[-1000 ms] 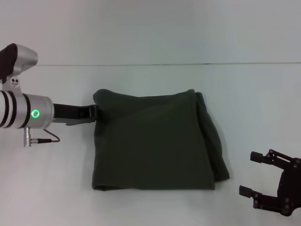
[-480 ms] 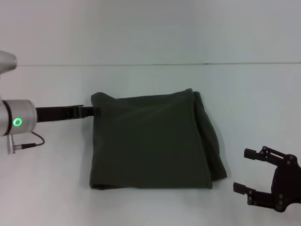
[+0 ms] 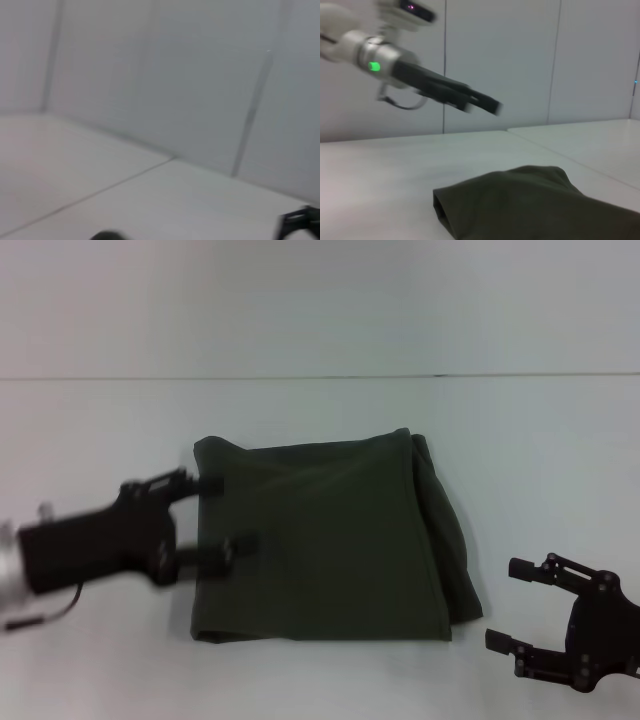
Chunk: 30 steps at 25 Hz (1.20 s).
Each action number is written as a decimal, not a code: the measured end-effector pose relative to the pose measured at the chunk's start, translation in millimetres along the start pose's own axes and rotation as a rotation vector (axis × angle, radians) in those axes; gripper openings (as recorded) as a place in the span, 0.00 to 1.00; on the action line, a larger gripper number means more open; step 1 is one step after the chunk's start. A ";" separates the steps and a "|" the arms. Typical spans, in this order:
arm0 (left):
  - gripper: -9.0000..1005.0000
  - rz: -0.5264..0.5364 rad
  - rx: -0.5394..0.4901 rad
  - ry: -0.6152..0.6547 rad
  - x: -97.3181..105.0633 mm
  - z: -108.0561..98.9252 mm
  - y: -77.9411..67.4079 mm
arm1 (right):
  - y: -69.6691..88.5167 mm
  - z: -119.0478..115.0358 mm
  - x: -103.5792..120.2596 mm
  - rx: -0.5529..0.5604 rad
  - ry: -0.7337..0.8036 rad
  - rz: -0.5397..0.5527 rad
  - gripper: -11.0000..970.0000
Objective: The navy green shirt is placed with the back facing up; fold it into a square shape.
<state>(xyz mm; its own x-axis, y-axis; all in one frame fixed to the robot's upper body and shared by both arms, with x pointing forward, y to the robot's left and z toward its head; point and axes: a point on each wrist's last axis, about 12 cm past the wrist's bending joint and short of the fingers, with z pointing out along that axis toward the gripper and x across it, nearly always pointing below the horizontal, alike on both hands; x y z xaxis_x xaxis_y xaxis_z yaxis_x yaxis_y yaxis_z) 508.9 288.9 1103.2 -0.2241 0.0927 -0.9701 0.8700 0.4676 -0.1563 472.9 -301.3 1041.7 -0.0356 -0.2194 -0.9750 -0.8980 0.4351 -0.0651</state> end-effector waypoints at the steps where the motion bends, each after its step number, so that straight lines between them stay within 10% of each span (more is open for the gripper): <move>1: 0.77 0.020 0.012 -0.020 6.7 -7.4 -6.4 | 0.5 0.9 1.3 0.003 0.003 0.003 0.89; 5: 0.93 0.051 -0.001 -0.033 38.9 -33.3 -27.4 | 3.9 7.3 7.7 0.014 0.011 0.013 0.89; 12: 0.94 0.002 -0.104 -0.016 84.0 -67.9 -55.9 | 8.4 9.9 17.6 0.062 0.023 0.026 0.89; 30: 0.94 -0.002 -0.111 -0.015 86.3 -66.5 -55.4 | 6.7 14.6 25.4 0.085 0.077 0.029 0.89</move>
<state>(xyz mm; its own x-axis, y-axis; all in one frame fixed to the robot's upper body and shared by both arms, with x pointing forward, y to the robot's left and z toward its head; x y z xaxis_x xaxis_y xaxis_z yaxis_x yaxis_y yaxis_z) 412.1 329.5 1040.4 -0.2185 0.0788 -0.9727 0.8153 0.5624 -0.1376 472.4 -291.2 1013.4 -0.0978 -0.2707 -0.9577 -0.8559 0.5139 -0.0579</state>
